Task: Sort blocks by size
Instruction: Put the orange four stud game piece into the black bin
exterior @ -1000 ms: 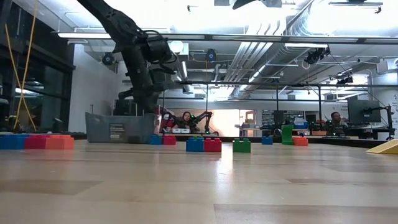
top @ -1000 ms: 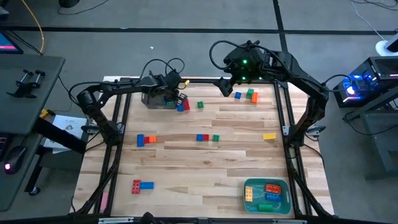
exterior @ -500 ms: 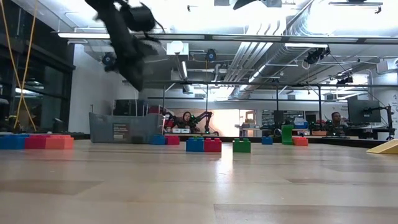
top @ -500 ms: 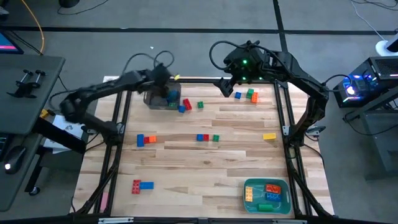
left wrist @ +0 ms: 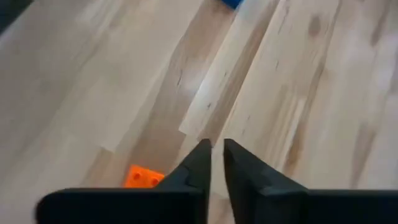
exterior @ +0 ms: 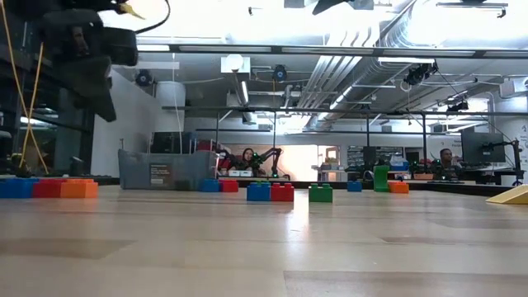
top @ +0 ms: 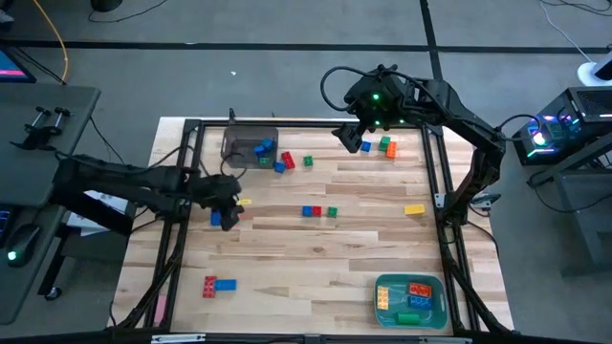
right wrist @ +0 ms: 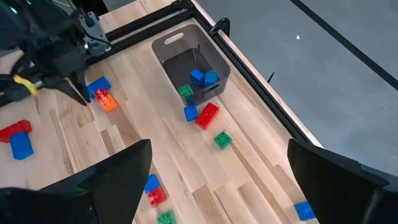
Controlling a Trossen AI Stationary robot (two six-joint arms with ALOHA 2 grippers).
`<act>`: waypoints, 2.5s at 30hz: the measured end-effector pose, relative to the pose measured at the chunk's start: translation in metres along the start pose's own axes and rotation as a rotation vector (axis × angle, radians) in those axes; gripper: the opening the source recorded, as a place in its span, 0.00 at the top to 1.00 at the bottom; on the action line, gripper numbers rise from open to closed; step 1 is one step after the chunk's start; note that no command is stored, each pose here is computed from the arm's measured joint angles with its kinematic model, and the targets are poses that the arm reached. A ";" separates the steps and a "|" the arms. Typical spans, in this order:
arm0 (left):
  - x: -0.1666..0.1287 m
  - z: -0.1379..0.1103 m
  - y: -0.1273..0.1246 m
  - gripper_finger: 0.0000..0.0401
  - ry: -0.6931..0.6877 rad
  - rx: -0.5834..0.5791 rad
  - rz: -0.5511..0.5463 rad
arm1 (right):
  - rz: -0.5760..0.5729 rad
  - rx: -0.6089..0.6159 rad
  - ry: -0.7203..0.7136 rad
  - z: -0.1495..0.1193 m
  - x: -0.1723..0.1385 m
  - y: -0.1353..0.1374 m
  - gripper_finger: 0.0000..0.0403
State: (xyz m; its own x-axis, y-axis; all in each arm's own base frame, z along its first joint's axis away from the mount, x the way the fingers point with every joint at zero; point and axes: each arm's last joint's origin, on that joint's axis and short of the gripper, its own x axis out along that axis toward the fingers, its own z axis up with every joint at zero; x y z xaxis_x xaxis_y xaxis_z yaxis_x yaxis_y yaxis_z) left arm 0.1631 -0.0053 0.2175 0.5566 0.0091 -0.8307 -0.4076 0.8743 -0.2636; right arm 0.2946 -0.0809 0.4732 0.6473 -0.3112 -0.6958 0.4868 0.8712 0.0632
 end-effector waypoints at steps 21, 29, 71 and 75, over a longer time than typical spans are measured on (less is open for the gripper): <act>0.067 -0.001 -0.001 0.20 0.468 0.308 0.304 | -0.003 0.007 0.011 -0.001 0.000 0.000 0.08; 0.093 -0.005 0.005 0.20 0.564 0.291 0.355 | -0.003 0.013 0.011 -0.001 0.000 0.000 0.08; -0.016 0.128 0.146 0.75 0.140 -0.245 0.534 | 0.023 0.073 0.042 -0.007 -0.003 0.015 0.08; -0.016 0.125 0.148 0.53 0.148 -0.253 0.561 | 0.025 0.072 0.039 -0.007 -0.003 0.015 0.08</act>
State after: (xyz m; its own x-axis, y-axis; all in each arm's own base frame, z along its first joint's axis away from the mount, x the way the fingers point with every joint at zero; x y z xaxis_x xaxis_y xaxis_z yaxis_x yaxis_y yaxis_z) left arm 0.1848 0.1847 0.2532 0.1098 0.3491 -0.9306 -0.7770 0.6141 0.1387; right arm 0.2962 -0.0639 0.4707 0.6374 -0.2734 -0.7204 0.5126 0.8485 0.1316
